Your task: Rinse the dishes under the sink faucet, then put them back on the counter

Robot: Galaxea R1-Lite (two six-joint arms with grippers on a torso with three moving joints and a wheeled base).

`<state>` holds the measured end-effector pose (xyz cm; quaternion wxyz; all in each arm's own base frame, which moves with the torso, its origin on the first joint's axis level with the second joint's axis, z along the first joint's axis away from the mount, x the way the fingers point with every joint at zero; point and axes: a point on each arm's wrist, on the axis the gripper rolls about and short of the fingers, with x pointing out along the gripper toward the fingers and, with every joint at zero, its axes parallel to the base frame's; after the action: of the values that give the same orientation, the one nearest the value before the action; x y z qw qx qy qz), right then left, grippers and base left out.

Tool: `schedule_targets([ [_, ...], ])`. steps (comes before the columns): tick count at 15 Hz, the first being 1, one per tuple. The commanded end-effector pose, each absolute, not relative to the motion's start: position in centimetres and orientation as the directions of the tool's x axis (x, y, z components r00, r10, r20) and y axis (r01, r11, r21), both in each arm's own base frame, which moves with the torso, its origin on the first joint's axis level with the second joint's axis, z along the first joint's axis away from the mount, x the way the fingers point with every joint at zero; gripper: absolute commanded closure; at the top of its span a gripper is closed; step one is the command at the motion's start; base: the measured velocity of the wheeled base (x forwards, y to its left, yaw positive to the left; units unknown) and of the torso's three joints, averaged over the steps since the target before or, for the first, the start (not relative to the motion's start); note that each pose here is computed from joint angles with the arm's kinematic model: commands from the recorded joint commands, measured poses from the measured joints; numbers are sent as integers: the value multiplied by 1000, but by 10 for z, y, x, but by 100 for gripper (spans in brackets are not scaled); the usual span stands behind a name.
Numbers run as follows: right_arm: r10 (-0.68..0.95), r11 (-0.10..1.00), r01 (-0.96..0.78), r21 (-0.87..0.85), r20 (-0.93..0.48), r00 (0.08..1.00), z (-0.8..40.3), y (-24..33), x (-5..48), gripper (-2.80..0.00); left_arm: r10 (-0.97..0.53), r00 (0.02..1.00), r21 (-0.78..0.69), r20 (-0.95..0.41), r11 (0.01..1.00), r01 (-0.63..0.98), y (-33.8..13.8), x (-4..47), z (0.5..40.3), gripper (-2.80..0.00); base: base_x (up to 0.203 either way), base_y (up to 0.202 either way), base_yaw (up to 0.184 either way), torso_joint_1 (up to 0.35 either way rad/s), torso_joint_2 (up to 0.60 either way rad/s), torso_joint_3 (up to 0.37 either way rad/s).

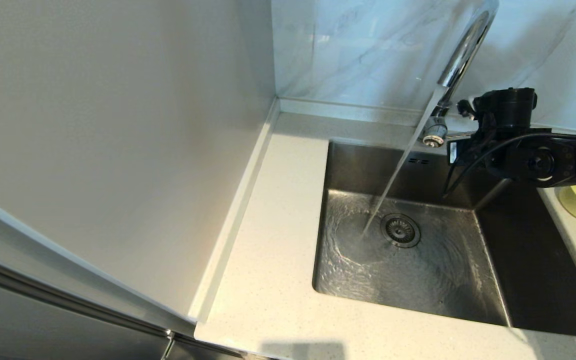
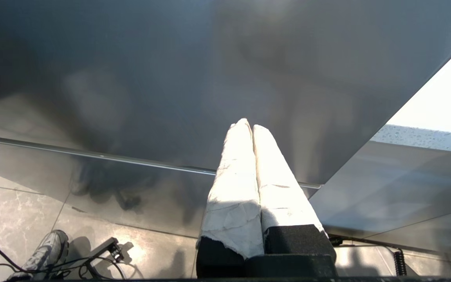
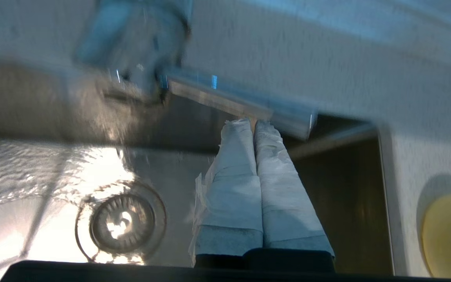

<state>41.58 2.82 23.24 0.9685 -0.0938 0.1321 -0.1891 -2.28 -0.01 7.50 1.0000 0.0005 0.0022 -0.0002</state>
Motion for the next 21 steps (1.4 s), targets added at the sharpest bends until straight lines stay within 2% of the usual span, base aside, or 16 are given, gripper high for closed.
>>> schedule_targets([
  [1, -391, 911, 350, -218, -192, 900, 237, 29, 426, 0, 0, 1000, 0, -5, 1000, 0, 0, -23, 75, 0, 0, 0, 0, 0, 0, 0],
  [4, -383, 918, 361, -161, -130, 915, 253, 33, 434, 0, -1, 1000, 2, -5, 1000, 1, 0, -23, 75, 0, 0, 0, 0, 0, 0, 0],
  [9, -383, 922, 373, -100, -113, 917, 257, 33, 435, 0, 0, 1000, 1, -5, 1000, 0, 0, -23, 75, 0, 0, 0, 0, 0, 0, 0],
  [21, -424, 905, 420, -70, -77, 902, 268, 25, 438, 0, 0, 1000, 2, -5, 1000, 0, 0, -23, 75, 0, 0, 0, 0, 0, 0, 0],
])
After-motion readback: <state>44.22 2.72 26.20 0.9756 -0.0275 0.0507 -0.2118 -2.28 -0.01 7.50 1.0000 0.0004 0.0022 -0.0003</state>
